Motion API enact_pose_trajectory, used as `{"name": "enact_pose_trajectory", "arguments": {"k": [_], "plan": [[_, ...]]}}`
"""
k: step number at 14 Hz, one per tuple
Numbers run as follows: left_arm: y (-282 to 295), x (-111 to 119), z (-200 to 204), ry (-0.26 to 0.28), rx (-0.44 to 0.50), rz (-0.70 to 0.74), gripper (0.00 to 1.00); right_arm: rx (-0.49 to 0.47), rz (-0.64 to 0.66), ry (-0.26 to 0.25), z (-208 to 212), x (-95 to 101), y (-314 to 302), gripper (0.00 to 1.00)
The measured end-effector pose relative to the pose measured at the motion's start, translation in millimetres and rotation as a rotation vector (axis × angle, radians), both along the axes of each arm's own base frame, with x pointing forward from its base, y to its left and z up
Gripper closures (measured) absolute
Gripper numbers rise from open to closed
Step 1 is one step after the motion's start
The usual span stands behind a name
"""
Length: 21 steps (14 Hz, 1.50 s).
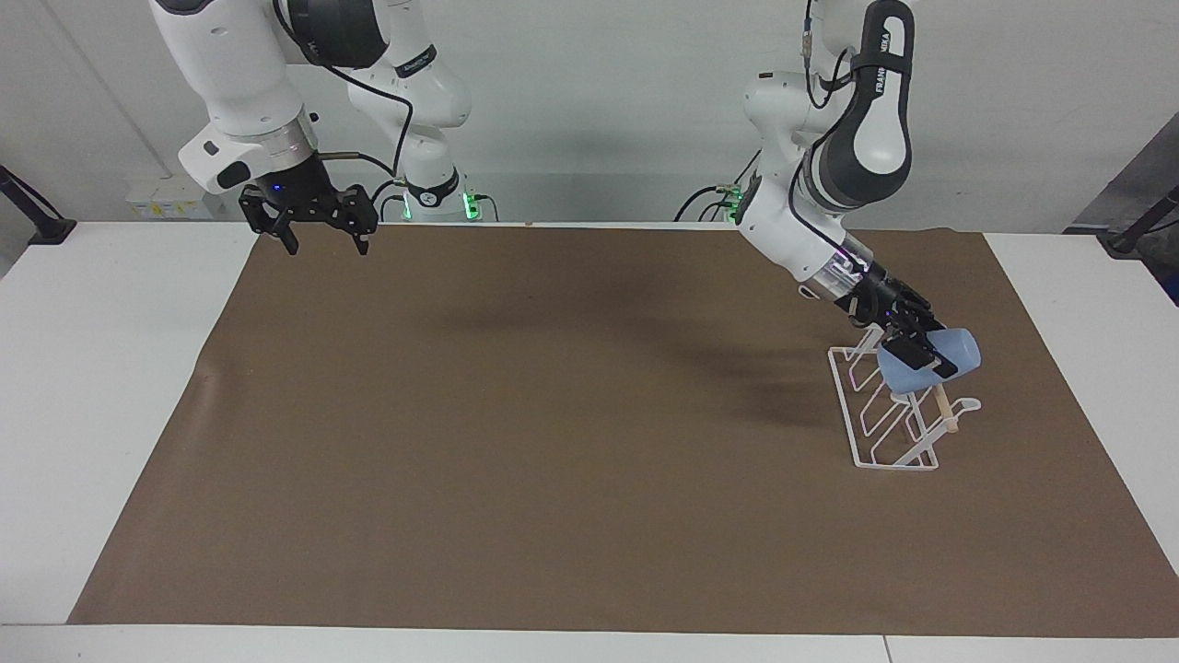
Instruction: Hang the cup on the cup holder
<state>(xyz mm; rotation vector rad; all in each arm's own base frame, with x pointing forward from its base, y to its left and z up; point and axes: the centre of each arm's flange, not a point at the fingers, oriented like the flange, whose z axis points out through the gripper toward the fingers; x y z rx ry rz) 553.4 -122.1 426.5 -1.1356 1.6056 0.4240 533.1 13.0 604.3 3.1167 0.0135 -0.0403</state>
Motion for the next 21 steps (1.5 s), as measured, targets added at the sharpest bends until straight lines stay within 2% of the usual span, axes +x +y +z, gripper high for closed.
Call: {"name": "enact_pose_trajectory", "arguments": {"k": [4,9,18,19,20,21], "plan": [[13.2,4.4,-8.2,0.004,-0.003,-0.049,0.24,0.0,-0.003,-0.001,0.9,-0.6,-1.6,0.0],[19.2,7.0,-12.5,0.009,-0.011,-0.066,0.24,-0.003,-0.011,0.044,0.8,-8.9,-4.9,0.0],[17.0,6.6,-16.0,0.01,-0.011,-0.069,0.24,-0.003,-0.011,0.047,0.6,-9.3,-4.8,0.0],[17.1,6.7,-16.0,0.01,-0.011,-0.069,0.19,-0.003,-0.011,0.047,0.6,-9.3,-4.8,0.0],[17.1,6.7,-16.0,0.01,-0.011,-0.069,0.07,-0.003,-0.011,0.047,0.6,-9.3,-4.8,0.0],[17.1,6.7,-16.0,0.01,-0.011,-0.069,0.0,-0.003,-0.011,0.047,0.6,-9.3,-4.8,0.0]]}}
